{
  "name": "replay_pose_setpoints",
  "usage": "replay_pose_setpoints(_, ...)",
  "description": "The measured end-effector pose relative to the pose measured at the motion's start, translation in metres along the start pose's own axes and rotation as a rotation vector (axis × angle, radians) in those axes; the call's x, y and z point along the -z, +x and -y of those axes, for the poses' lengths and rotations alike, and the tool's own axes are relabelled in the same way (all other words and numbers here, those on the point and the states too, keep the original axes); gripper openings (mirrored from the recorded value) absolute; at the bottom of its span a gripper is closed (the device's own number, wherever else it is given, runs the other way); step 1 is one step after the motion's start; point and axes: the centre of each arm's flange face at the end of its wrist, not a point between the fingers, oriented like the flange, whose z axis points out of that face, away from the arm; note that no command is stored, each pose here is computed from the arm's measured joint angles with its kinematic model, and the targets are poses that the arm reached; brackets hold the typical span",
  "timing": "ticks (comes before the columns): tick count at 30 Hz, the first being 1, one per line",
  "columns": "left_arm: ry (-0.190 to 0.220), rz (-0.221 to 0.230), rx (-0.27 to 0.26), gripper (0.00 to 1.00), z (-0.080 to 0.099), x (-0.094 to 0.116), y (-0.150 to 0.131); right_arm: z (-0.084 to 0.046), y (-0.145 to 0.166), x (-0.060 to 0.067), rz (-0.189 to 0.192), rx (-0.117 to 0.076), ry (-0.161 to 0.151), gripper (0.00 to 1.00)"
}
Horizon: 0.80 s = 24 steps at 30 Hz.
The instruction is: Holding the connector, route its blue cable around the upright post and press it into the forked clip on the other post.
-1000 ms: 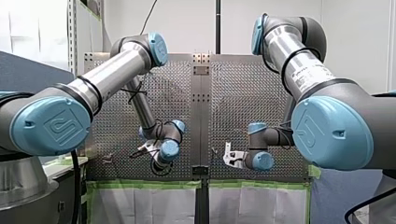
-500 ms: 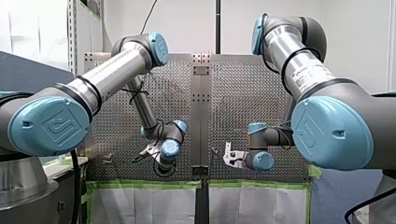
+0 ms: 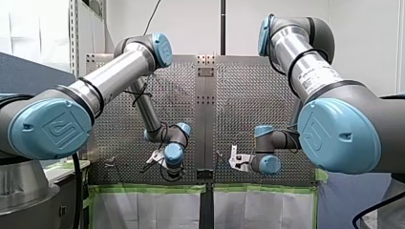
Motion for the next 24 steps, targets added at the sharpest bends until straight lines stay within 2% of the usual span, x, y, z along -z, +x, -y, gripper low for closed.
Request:
replay_pose_setpoints(12,0.101,0.140,0.149,1.00,0.020,-0.004,-0.017,0.000,-0.001,0.000,0.004,0.002,0.000,0.00)
replay_pose_setpoints(24,0.203,0.255,0.264,1.00,0.038,-0.003,-0.034,-0.004,0.002,-0.001,-0.005,0.001,-0.006,0.00)
